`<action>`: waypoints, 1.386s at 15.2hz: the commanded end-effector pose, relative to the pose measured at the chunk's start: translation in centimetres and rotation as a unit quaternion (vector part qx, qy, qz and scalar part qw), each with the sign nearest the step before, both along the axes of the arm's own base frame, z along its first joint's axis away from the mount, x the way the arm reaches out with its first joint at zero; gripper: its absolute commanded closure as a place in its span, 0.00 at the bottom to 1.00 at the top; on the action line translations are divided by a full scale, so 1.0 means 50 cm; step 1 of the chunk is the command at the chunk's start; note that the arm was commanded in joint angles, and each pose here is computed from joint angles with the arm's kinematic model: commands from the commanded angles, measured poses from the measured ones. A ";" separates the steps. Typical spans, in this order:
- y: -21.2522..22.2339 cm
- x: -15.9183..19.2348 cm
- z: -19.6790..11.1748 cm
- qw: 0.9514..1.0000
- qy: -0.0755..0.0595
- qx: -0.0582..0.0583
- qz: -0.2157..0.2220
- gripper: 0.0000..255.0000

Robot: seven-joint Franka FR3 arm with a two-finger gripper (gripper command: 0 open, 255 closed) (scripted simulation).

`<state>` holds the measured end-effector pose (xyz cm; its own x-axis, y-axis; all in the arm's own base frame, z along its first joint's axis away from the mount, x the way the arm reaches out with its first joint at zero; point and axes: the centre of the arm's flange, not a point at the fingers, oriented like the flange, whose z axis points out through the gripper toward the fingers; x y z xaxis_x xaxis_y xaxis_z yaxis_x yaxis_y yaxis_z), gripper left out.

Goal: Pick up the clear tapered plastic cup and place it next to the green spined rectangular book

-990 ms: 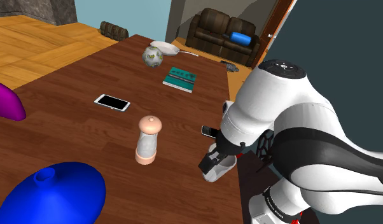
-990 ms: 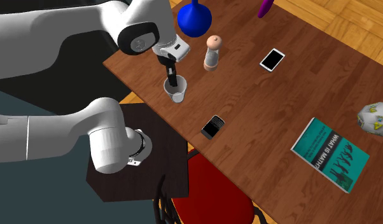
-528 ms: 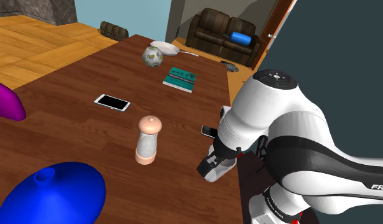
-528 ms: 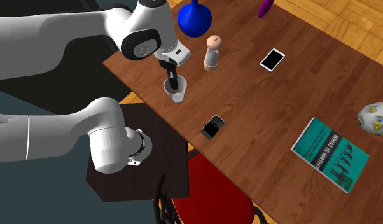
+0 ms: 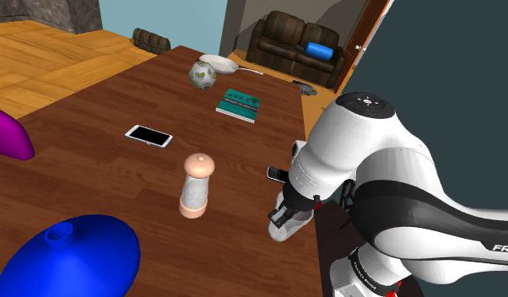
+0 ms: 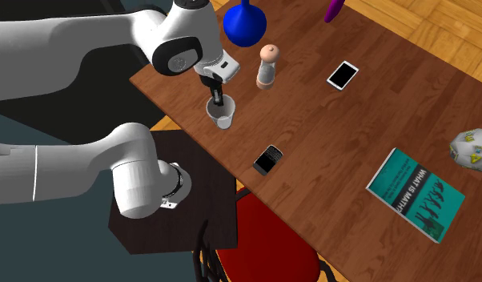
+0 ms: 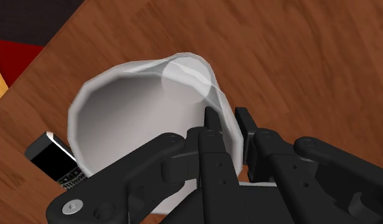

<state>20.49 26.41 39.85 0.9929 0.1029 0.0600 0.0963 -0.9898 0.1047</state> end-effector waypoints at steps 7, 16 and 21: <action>-0.001 0.000 0.020 1.000 0.001 -0.001 0.000 1.00; -0.001 0.000 0.115 1.000 0.001 -0.001 0.000 1.00; -0.001 0.000 0.168 1.000 0.001 -0.001 0.000 1.00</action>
<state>20.48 26.51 47.68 0.9930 0.1025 0.0587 0.0959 -0.9898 0.1055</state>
